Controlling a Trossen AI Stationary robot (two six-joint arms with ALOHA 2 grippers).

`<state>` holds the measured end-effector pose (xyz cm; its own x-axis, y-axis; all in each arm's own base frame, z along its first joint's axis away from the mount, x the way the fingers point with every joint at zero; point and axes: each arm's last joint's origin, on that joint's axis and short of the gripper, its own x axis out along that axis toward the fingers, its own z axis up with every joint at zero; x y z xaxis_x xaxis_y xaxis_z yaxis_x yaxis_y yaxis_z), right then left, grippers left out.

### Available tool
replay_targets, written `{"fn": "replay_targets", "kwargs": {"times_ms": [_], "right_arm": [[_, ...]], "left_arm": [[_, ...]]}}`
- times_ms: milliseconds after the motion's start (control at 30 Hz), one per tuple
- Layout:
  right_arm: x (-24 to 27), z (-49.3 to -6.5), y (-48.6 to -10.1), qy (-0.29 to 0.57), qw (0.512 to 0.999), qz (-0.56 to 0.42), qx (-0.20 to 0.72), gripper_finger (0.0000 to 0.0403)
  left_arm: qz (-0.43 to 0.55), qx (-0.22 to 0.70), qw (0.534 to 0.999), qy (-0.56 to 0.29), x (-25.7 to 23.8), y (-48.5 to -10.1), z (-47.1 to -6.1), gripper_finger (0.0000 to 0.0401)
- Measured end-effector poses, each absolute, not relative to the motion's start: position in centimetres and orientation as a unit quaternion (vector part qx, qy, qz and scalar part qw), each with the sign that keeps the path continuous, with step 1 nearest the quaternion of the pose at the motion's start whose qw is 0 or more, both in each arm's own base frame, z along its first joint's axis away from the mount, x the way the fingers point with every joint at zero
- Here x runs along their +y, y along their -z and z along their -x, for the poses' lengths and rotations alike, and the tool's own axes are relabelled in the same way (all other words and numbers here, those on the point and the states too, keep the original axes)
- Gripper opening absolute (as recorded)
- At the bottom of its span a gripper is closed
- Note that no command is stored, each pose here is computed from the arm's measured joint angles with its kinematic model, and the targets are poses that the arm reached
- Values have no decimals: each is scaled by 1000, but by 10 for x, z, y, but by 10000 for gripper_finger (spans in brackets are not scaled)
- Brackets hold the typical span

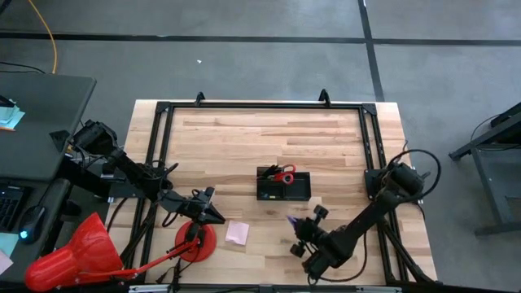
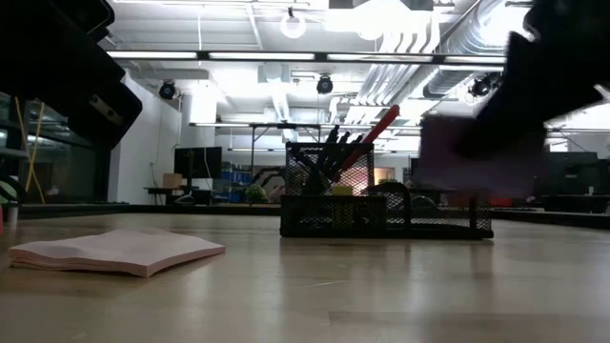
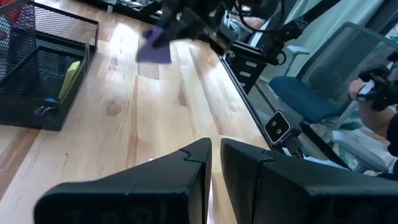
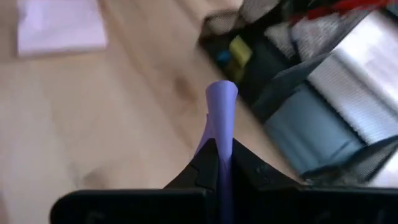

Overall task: Pick and place office supplies into organizer
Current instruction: Put the violet sticky note into the black desk organizer

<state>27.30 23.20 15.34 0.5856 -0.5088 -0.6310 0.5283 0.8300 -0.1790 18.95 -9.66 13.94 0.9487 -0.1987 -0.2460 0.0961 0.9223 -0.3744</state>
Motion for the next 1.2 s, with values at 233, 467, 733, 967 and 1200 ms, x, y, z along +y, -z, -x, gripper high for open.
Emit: {"fn": "replay_targets", "kwargs": {"times_ms": [233, 467, 733, 967, 1200], "right_arm": [[195, -281, -161, 367, 858, 10, 359, 4], [162, -290, -163, 437, 826, 6, 356, 7], [144, -301, -163, 459, 812, -3, 360, 7], [135, -309, -162, 467, 808, -37, 358, 74], [126, -313, -162, 476, 799, -49, 365, 220]], "left_arm": [[185, 141, 970, 76, -97, -139, -189, 28], [189, 148, 968, 73, -97, -135, -191, 28], [207, 150, 964, 71, -98, -132, -192, 28], [209, 153, 963, 75, -99, -129, -193, 28], [212, 154, 962, 75, -99, -128, -193, 28]]}}
